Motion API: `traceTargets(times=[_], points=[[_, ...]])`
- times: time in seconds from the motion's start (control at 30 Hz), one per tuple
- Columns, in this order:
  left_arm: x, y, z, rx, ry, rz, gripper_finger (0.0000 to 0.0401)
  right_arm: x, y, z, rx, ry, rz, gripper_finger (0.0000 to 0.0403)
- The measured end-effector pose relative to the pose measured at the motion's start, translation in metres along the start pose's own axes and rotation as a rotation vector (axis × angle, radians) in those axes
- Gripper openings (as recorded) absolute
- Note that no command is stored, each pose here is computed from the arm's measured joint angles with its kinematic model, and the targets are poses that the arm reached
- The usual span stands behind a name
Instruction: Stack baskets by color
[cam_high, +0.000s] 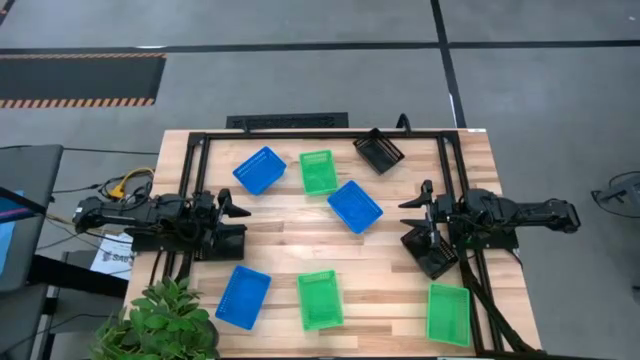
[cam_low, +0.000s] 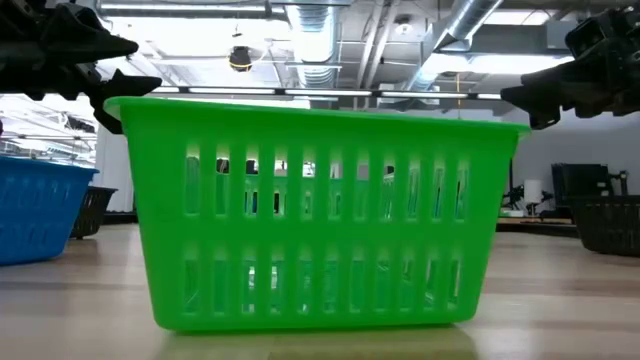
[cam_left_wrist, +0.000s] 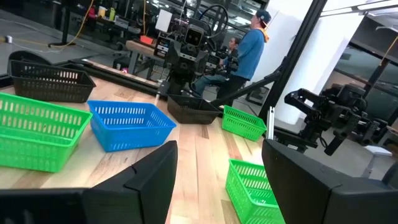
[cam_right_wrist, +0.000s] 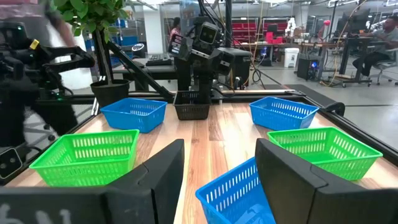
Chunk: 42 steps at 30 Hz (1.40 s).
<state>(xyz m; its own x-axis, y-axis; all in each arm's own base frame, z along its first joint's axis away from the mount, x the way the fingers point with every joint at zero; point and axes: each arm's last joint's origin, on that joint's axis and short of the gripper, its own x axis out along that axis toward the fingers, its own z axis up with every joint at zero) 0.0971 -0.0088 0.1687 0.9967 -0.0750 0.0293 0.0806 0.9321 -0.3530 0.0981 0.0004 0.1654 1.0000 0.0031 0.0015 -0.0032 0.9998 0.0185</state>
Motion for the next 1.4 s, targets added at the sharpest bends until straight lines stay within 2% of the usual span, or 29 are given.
traceTargets(times=[0.83,1.03,1.13,1.2,1.3,1.4], points=[[0.0,0.0,-0.0001,-0.001,0.001,0.0,0.0225,0.0,0.0,0.0001,0.0,0.0,0.0,0.0221],[0.0,0.0008,0.0011,-0.022,-0.021,0.033,0.0225,0.0,0.0,0.0002,0.0,-0.001,0.0,0.0221],[0.0,0.0008,0.001,-0.096,-0.022,0.033,0.0225,0.0,0.0,0.0001,0.0,0.0,0.0,0.0221],[0.0,0.0008,0.0011,-0.184,-0.024,0.031,0.0225,0.0,0.0,0.0001,0.0,0.0,0.0,0.0221],[-0.0001,0.0007,0.0021,-0.397,-0.042,0.032,0.0225,0.0,0.0,0.0001,0.0,0.0,0.0,0.0221],[-0.0001,0.001,0.0013,-0.676,-0.039,0.033,0.0225,0.0,0.0,0.0,0.0,0.0,0.0,0.0221]])
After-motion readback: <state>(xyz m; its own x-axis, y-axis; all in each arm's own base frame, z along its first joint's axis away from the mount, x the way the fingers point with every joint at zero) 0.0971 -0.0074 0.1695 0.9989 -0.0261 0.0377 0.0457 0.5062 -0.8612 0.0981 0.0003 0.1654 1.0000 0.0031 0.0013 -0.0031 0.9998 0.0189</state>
